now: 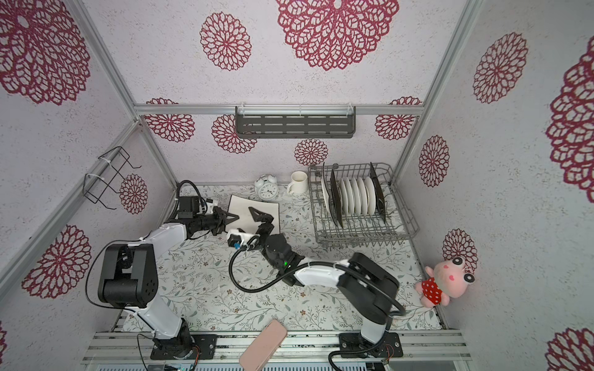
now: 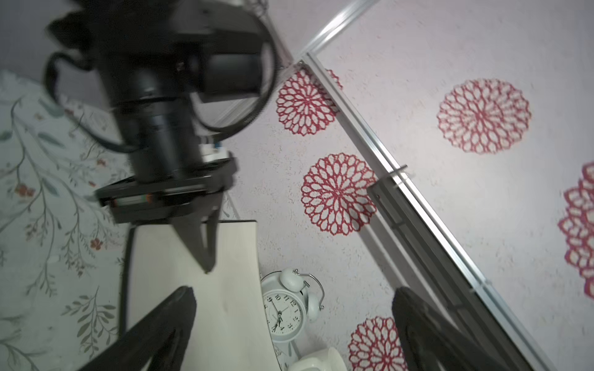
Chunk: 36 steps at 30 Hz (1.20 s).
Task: Unload the plates from the dish rack
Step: Place a plate at the top-left of the table.
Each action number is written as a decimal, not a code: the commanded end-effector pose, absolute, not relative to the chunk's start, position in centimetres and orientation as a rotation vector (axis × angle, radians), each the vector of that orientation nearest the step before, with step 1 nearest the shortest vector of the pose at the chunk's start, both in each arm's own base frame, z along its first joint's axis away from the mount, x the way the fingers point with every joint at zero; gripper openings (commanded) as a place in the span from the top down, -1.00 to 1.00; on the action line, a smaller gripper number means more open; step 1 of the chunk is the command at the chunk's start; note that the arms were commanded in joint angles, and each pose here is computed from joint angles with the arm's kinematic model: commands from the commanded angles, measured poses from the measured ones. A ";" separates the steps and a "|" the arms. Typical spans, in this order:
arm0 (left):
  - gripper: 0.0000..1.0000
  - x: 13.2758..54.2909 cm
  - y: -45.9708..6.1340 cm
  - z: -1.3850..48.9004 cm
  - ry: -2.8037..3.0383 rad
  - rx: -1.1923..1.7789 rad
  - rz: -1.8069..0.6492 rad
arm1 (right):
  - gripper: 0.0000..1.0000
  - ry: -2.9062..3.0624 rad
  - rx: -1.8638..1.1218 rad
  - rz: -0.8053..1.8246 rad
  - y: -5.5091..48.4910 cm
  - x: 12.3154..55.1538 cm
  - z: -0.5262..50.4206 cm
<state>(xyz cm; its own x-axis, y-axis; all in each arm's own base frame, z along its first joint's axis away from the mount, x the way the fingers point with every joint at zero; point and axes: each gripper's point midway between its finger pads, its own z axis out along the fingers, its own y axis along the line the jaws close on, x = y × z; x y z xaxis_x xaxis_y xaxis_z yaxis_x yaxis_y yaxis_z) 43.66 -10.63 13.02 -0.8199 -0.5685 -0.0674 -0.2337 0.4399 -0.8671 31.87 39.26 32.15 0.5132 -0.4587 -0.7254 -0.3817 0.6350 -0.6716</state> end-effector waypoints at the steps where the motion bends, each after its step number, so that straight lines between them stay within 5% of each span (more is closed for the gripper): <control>1: 1.00 45.1 -7.9 13.9 2.282 -0.635 -1.279 | -0.98 1.254 -0.684 0.261 34.4 32.7 38.0; 16: 1.00 46.3 -1.6 9.7 2.272 -0.816 -1.065 | -0.65 1.524 -0.491 0.529 28.4 35.6 37.0; 36: 1.00 48.0 3.6 1.6 2.174 -1.153 -0.899 | -0.61 1.727 -0.362 0.607 23.4 39.1 32.6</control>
